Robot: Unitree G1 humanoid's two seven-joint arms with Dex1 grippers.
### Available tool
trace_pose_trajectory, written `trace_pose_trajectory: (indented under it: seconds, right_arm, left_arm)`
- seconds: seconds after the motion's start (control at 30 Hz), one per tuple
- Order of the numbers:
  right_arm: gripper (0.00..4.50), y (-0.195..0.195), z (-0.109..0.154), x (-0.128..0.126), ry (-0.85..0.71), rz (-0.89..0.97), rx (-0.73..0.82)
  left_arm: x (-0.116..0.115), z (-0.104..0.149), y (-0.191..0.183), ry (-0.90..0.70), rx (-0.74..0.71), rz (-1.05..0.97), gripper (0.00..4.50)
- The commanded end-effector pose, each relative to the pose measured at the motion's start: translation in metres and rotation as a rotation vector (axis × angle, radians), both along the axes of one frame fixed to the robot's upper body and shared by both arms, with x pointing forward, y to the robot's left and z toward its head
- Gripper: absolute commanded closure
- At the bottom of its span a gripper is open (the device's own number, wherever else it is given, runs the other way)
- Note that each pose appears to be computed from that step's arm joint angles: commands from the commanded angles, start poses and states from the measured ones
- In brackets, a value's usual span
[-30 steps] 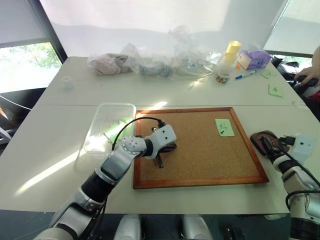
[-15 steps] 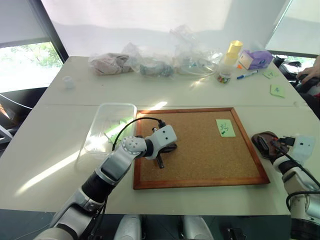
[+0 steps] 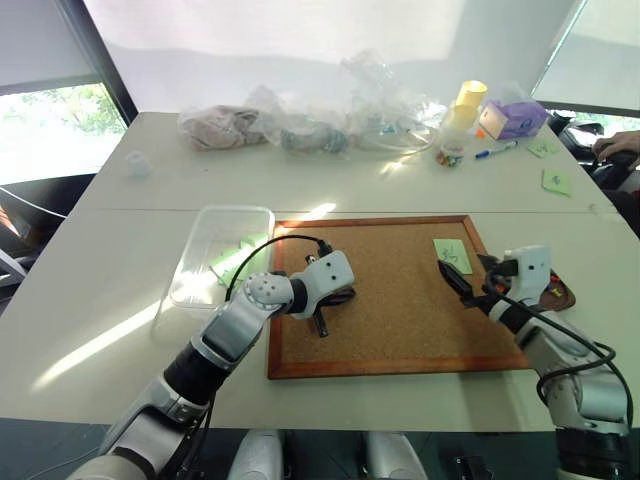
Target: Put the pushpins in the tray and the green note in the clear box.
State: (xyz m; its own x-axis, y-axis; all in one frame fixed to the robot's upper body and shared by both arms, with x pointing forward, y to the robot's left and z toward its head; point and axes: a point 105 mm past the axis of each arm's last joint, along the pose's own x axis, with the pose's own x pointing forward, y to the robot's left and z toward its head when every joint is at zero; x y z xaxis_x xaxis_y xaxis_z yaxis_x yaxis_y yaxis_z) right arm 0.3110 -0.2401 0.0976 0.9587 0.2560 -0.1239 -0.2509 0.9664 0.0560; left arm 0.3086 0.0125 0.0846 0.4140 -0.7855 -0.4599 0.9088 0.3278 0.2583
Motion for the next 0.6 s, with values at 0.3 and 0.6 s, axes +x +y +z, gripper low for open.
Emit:
trace_pose_trajectory:
  seconds: [0.3, 0.6]
  right_arm:
    - [1.85, 0.003, -0.003, 0.014, -0.012, 0.001, -0.01]
    - [4.46, 0.005, -0.004, 0.013, -0.005, 0.004, -0.001]
  left_arm:
    - [-0.002, -0.032, 0.016, 0.084, 0.097, 0.063, 4.5]
    - [-0.002, -0.032, 0.017, 0.087, 0.096, 0.066, 4.5]
